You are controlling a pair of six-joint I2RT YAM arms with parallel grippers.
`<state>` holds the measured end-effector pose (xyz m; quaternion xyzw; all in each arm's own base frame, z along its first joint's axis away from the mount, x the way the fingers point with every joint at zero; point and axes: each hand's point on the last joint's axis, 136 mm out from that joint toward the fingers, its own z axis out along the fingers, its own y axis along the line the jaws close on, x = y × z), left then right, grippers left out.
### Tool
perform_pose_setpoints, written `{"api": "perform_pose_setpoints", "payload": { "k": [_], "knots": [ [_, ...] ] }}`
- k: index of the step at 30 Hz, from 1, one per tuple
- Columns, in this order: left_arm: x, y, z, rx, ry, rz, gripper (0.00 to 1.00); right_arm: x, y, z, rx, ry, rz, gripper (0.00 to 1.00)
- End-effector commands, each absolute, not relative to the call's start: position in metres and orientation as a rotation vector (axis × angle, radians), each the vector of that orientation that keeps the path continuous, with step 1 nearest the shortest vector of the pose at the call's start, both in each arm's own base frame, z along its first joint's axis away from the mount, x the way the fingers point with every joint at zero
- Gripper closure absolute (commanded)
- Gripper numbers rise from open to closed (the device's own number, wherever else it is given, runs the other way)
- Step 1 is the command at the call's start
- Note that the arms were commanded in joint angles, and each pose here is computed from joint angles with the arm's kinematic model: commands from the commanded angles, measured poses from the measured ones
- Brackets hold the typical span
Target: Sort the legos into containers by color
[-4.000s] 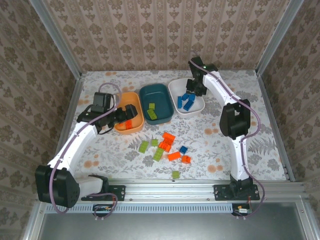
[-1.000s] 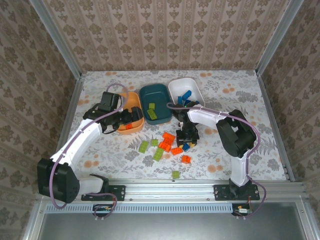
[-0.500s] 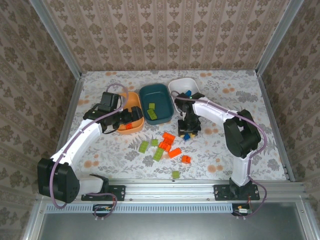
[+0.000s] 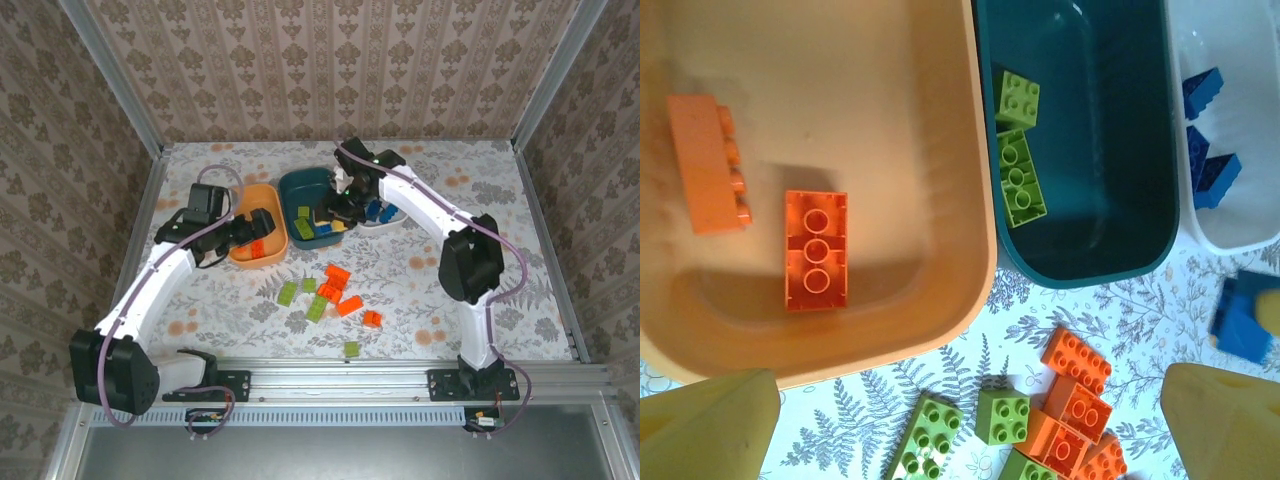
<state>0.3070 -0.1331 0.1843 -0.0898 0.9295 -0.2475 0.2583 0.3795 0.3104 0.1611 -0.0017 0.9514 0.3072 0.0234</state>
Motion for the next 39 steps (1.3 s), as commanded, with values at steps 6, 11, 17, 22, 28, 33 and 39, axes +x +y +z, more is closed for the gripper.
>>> {"api": "perform_pose_setpoints", "payload": {
  "k": [6,11,17,22,28,33,39],
  "knots": [
    [0.298,-0.125,0.179,-0.252,2.531,-0.655,0.00,0.474,0.247,0.158,0.313,2.827,0.807,0.63],
    [0.298,-0.126,0.178,-0.237,2.544,-0.653,0.00,0.511,0.197,0.138,0.451,2.814,0.674,0.61],
    [0.301,-0.128,0.176,-0.215,2.567,-0.643,0.00,0.538,0.175,0.115,0.535,2.798,0.662,0.59],
    [0.307,-0.133,0.178,-0.184,2.582,-0.639,0.00,0.553,0.170,0.111,0.556,2.764,0.696,0.51],
    [0.312,-0.143,0.178,-0.141,2.596,-0.639,0.00,0.560,0.167,0.129,0.518,2.720,0.729,0.39],
    [0.314,-0.154,0.175,-0.100,2.606,-0.639,0.00,0.548,0.165,0.153,0.442,2.711,0.713,0.34],
    [0.314,-0.163,0.171,-0.073,2.609,-0.644,0.00,0.521,0.163,0.178,0.358,2.723,0.724,0.33]
  ]
}}
